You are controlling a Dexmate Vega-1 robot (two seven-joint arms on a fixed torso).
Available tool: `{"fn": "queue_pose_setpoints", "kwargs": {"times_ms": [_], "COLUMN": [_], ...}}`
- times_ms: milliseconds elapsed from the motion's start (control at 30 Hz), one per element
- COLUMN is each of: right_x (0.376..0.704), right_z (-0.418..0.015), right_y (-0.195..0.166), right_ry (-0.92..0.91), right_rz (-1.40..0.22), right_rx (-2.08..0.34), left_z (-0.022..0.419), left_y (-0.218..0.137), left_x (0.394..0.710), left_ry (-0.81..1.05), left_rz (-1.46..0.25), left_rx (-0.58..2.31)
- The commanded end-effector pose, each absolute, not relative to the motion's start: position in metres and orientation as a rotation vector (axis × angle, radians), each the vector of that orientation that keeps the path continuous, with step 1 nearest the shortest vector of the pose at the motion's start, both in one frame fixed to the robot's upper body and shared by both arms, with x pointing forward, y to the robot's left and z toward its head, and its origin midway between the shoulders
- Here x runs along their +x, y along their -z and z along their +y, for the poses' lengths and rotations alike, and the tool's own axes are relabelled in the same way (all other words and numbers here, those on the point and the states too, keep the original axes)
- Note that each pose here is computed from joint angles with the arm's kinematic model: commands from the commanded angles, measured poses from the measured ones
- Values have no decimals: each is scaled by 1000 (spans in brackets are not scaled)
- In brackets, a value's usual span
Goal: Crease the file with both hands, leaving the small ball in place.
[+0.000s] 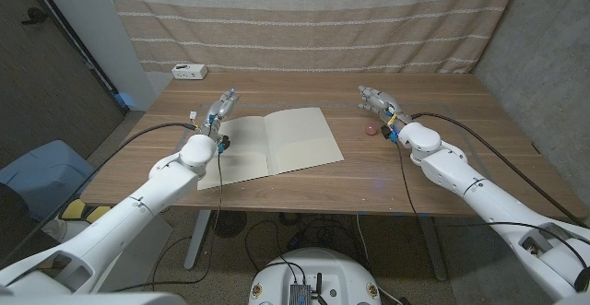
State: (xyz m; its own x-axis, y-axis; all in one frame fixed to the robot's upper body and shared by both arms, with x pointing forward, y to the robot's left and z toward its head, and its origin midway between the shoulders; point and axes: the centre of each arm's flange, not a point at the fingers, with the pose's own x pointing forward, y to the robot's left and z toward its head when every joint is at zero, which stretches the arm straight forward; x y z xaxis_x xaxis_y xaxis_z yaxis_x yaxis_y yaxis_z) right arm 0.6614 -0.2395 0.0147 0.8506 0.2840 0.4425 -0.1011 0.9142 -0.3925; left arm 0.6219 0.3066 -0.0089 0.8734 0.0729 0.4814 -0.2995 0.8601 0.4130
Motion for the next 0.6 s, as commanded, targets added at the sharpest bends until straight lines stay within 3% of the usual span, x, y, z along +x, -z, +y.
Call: {"fn": "queue_pose_setpoints", "kwargs": {"times_ms": [33,600], "right_x": [664,671], "right_z": [-217,-177], "right_y": [-32,-45], "right_ry": [-218,-158], "right_rz": [-483,-452], "right_rx": [-554,-791], "left_z": [309,308], "left_y": [15,29], "left_x": [610,605], "left_ry": [-326,-397], "left_rz": [-423,-342], "left_rx": [685,863]}}
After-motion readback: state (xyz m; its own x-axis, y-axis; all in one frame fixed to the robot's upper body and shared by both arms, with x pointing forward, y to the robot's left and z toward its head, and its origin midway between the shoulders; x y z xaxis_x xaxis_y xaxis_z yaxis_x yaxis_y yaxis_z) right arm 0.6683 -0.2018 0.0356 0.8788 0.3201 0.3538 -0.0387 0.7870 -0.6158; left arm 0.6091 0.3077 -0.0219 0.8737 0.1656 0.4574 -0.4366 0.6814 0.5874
